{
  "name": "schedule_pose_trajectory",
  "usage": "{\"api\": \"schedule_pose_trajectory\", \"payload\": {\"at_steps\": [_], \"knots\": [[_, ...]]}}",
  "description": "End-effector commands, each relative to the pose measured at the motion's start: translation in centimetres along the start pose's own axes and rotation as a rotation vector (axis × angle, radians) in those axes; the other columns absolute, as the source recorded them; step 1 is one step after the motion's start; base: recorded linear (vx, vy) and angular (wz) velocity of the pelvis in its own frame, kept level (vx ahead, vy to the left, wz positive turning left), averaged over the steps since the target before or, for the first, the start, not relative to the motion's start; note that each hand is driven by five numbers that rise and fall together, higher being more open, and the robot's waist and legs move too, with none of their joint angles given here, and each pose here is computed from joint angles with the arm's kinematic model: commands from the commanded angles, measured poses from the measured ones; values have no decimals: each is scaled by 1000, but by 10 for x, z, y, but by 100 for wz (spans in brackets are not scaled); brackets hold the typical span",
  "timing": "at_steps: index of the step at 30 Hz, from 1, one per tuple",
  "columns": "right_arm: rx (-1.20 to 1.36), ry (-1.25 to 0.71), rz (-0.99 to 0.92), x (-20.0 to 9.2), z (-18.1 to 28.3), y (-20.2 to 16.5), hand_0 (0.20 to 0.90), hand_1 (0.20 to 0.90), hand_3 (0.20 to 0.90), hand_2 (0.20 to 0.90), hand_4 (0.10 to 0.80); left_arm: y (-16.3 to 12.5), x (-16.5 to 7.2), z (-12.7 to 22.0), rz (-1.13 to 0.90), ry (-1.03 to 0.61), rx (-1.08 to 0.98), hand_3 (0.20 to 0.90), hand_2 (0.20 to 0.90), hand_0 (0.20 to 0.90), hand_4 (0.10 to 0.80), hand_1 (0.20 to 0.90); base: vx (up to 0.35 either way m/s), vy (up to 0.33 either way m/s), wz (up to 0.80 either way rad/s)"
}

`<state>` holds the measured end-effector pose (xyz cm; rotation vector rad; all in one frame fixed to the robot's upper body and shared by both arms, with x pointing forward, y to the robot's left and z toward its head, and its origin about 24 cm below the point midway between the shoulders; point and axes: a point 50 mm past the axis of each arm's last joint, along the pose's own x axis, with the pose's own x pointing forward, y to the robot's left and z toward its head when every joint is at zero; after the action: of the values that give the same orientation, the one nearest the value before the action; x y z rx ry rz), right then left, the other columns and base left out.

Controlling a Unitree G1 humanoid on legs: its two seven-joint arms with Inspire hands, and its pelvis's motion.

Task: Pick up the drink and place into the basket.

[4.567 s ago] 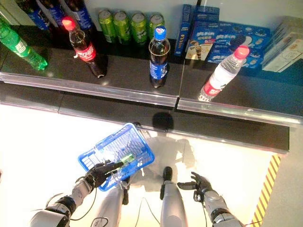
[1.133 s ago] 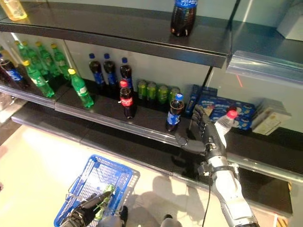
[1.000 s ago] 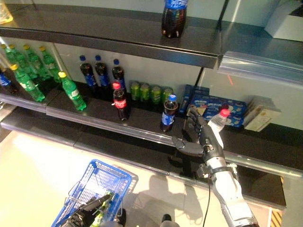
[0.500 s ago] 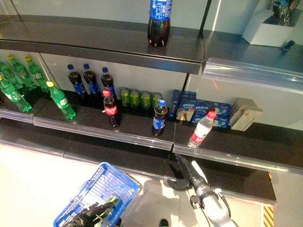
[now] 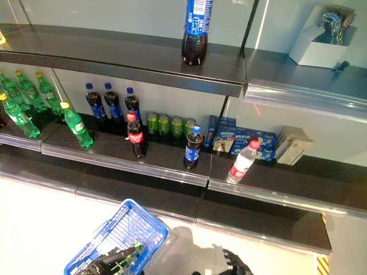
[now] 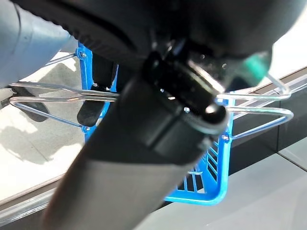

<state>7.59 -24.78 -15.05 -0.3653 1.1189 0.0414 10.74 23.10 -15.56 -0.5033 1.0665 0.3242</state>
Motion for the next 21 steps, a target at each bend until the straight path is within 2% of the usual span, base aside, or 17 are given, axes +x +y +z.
{"api": "schedule_pose_trajectory", "payload": {"at_steps": [1,16,21], "knots": [[64,24,-14,7,9,-9,900,900,900,900,800,6,-1,42,-16,-74,177,200,300,300,100,300,64,-10,-1],[131,93,-28,7,-1,-15,900,900,900,900,800,8,-2,37,-17,-48,227,200,300,300,100,300,29,-9,-1],[92,90,4,7,-1,-10,900,900,900,900,800,16,-5,38,0,-61,203,200,300,300,100,300,17,-171,-30]]}}
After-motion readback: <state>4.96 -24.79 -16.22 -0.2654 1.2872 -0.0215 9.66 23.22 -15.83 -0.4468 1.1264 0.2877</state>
